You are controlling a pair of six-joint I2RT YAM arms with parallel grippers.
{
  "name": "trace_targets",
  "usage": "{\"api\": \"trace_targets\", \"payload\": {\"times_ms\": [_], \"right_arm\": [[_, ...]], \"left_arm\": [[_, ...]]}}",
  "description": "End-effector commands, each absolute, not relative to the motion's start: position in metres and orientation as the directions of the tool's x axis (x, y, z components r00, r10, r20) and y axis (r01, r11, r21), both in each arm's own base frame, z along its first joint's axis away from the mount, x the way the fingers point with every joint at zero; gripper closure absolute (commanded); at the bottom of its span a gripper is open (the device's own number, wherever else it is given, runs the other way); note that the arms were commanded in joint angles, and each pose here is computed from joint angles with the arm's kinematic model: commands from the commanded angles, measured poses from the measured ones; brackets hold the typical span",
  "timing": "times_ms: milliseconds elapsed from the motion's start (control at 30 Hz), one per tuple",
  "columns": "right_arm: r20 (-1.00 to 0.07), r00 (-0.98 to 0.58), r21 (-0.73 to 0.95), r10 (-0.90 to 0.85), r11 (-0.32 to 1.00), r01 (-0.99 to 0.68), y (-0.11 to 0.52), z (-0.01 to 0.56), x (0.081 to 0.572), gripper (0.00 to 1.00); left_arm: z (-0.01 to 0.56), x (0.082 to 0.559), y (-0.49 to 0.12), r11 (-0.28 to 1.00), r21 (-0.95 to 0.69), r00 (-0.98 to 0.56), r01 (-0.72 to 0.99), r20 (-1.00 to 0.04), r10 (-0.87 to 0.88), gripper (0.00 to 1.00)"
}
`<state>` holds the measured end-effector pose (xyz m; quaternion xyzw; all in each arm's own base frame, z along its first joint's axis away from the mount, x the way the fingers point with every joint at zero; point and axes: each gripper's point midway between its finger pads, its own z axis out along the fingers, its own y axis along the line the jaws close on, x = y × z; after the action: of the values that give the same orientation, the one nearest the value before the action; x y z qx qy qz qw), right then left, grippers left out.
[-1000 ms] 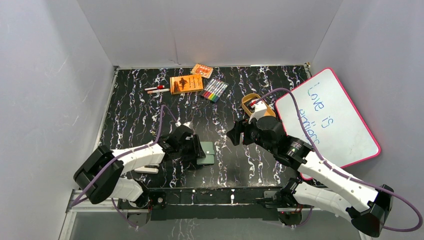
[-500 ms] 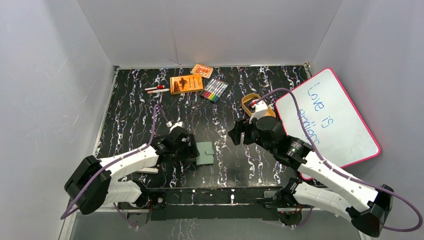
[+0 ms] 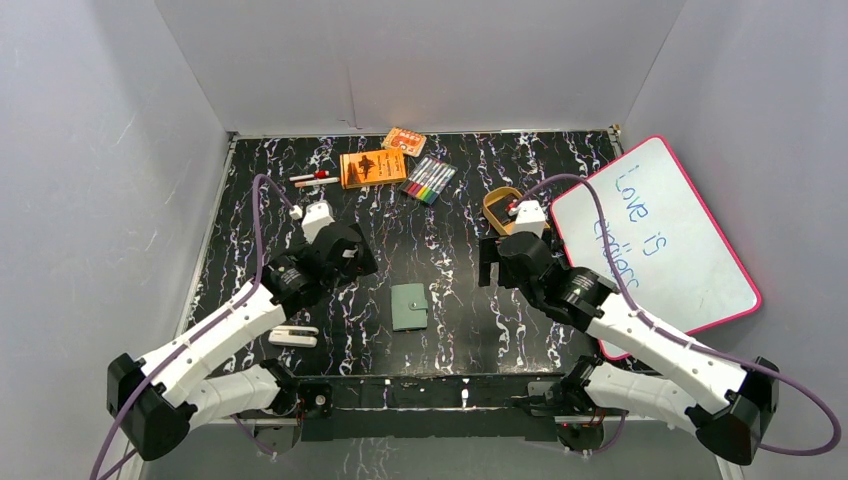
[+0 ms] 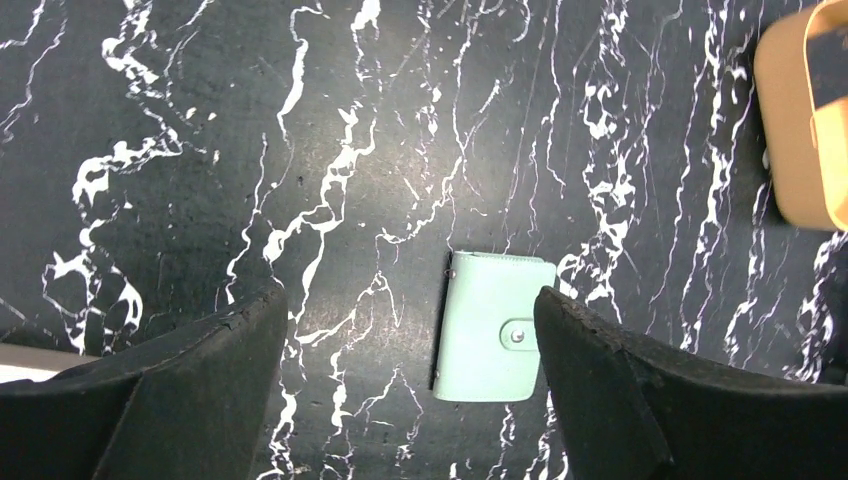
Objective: Put the credit cards into the card holder
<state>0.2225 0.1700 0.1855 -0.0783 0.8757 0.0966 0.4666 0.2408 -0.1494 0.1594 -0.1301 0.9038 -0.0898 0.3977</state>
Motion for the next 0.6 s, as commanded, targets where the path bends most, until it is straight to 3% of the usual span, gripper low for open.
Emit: {"api": "trace_targets", "payload": {"times_ms": [0,133,333,567], "right_arm": [[-0.850,-0.521,0.170,0.078,0.977,-0.131,0.177,0.207,0.238,0.02],[-0.884,-0.450,0.248,0.125,0.942,-0.225,0.206,0.254,0.251,0.01],[-0.964,-0.202,0.243,0.175,0.890,-0.386,0.209,0.357,0.252,0.01],[-0.975,-0.083,0.222,0.206,0.899,-0.377,0.180,0.381,0.242,0.01]], "left_arm": [[0.177,0.240,-0.129,0.891,-0.317,-0.561,-0.324,-0.694,-0.451,0.10],[0.208,0.243,-0.135,0.877,-0.388,-0.527,-0.284,-0.701,-0.481,0.09],[0.238,0.243,-0.126,0.930,-0.336,-0.489,-0.149,-0.792,-0.365,0.08],[0.234,0.234,-0.120,0.933,-0.349,-0.460,-0.089,-0.816,-0.349,0.09]]}}
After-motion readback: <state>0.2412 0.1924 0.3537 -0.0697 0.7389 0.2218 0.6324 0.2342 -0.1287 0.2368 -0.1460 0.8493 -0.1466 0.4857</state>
